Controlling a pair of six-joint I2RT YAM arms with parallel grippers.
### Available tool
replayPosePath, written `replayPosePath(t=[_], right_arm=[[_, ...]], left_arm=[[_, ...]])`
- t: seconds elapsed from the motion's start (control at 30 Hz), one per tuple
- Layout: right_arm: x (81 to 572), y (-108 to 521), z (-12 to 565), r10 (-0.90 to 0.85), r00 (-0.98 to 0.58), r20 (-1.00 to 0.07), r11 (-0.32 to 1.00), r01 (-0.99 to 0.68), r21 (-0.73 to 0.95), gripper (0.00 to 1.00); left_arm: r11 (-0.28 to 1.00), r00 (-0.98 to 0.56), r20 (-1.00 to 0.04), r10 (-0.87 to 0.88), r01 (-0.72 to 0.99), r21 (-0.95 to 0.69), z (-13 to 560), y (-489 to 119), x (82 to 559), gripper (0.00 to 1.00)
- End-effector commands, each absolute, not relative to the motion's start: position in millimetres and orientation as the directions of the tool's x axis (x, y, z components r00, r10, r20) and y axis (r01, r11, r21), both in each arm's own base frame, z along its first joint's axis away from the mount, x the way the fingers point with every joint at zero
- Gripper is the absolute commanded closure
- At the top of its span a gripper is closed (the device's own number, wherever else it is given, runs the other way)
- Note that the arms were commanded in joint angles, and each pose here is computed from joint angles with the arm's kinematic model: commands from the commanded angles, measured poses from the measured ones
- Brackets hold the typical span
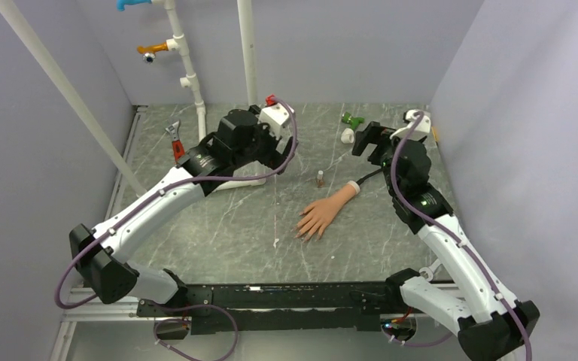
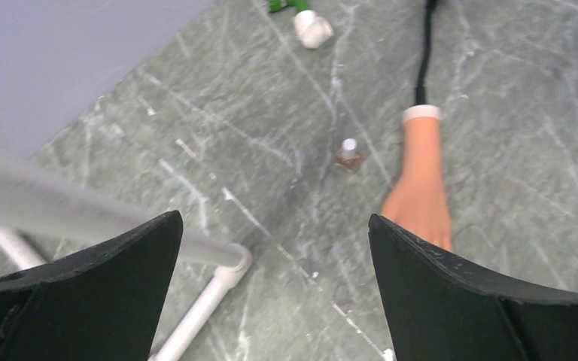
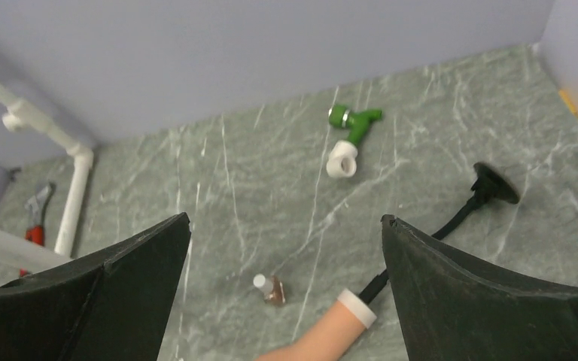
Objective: Paint the nails
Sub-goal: Pick up the nail polish bottle from the center of the board.
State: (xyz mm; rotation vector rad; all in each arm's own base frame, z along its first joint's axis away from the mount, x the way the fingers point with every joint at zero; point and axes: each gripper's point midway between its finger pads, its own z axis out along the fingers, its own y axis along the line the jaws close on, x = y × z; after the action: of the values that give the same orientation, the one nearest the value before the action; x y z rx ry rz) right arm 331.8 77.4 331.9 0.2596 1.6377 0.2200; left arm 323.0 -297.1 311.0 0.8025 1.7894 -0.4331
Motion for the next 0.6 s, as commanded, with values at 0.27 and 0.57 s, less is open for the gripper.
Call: replayPosePath(t=[0.27,0.57], right_arm=[[348.4,140.6,221.6,0.177,-0.452,-0.874,0.947,-0.164,0.276,0.03],[367.2,176.4,155.9,0.103,-0.624,-0.775,0.914,-0.247,0.321,0.11]], left_arm=[[0.821,-0.228,-0.934,0.275,0.561,0.105,303.2,-238.7,333.7,0.01],[0.853,-0.267,-0.93,0.252,0.516,0.083,289.7,-229.5,340.5,0.05]])
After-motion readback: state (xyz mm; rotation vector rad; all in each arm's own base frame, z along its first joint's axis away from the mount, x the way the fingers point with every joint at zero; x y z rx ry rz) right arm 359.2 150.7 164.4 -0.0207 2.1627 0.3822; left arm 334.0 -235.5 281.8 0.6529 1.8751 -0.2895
